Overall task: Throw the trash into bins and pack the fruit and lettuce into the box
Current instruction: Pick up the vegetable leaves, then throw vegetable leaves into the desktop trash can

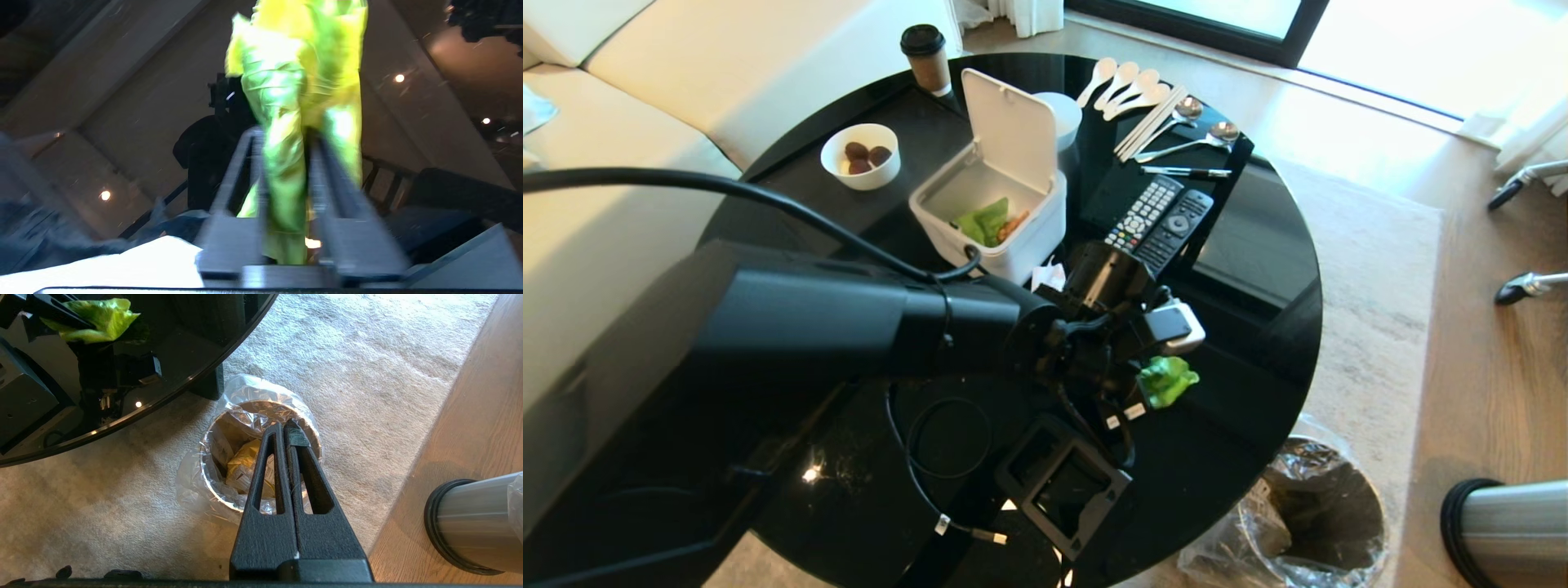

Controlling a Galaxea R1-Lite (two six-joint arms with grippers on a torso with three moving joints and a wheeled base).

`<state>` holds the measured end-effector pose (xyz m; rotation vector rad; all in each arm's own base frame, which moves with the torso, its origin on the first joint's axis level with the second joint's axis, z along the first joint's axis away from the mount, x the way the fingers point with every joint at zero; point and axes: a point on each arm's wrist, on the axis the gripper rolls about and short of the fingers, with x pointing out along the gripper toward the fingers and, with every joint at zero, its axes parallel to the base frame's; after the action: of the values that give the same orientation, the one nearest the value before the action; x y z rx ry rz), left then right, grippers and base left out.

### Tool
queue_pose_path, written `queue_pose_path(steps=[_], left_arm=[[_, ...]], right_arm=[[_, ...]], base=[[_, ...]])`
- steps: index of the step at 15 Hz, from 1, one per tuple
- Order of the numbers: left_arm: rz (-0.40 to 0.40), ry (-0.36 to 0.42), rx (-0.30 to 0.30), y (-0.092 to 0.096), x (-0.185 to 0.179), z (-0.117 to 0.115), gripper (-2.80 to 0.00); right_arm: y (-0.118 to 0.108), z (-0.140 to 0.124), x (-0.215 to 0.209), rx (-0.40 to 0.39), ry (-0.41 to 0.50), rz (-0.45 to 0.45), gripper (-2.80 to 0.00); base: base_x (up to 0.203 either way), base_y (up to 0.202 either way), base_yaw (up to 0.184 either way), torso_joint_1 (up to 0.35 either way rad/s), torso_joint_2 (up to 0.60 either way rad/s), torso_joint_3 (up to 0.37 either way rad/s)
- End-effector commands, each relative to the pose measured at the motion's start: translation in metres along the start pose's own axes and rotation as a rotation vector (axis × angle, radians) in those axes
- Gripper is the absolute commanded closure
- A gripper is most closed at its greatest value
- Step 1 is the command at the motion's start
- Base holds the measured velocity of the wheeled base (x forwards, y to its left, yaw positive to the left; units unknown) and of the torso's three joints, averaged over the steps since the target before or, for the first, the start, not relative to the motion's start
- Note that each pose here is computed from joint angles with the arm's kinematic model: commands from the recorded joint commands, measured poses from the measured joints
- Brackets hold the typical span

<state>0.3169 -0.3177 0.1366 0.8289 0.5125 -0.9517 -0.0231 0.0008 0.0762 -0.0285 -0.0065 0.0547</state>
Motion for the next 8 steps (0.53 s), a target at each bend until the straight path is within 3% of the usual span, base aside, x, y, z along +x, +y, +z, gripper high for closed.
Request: queue_pose_path(steps=[1, 8], left_arm=[[0.028, -0.043, -0.001, 0.007, -0.021, 0.008, 0.00], [0.111, -0.169, -0.013, 0.023, -0.085, 0.028, 0.00]], right_arm=[[0.000, 0.000, 0.000, -0.001, 0.001, 0.000, 0.00], [0.000, 0.000, 0.000, -0.001, 0.001, 0.000, 0.00]], base=[[0.000, 0.000, 0.000, 0.000, 0.00, 0.000], [0.000, 0.000, 0.000, 0.000, 0.00, 0.000]])
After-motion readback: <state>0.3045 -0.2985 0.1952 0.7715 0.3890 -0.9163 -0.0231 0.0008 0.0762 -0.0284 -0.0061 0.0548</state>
